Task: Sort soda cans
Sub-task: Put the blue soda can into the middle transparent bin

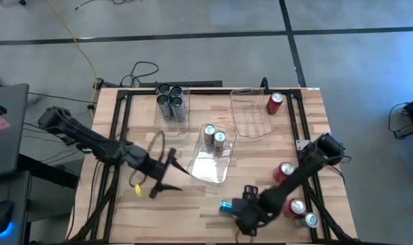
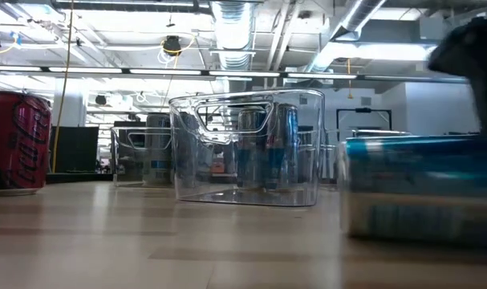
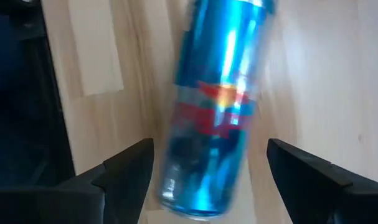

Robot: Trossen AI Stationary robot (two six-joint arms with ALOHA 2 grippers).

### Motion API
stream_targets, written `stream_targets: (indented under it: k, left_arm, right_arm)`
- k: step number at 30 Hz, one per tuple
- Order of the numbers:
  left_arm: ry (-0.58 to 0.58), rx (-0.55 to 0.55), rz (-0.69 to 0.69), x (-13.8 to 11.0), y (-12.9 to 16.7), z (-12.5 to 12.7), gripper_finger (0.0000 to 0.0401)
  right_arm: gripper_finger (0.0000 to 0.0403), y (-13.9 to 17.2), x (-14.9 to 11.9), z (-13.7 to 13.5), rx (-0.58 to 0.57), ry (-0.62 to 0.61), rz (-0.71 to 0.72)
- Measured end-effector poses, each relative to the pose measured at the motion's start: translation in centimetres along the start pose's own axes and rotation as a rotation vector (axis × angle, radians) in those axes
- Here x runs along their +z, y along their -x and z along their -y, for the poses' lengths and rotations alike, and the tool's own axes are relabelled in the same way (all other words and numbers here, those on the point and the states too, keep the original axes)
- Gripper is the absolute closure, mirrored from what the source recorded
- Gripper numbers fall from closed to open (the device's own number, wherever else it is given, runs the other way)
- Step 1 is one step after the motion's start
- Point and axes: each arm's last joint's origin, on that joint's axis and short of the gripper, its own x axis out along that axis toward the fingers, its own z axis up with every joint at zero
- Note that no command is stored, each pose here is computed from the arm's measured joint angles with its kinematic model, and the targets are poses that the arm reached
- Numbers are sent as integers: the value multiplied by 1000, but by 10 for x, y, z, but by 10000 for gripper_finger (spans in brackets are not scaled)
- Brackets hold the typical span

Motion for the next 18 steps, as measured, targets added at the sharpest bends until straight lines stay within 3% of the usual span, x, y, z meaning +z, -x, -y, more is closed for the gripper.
stream_targets:
  k: [8,18]
  left_arm:
    - [40,-38,-147,-20,-61,17,126]
    - [68,-66,-304,-45,-104,27,126]
  right_arm:
    - [73,-13,-6,1,-192,-35,149]
    - [73,-23,11,4,-187,-20,233]
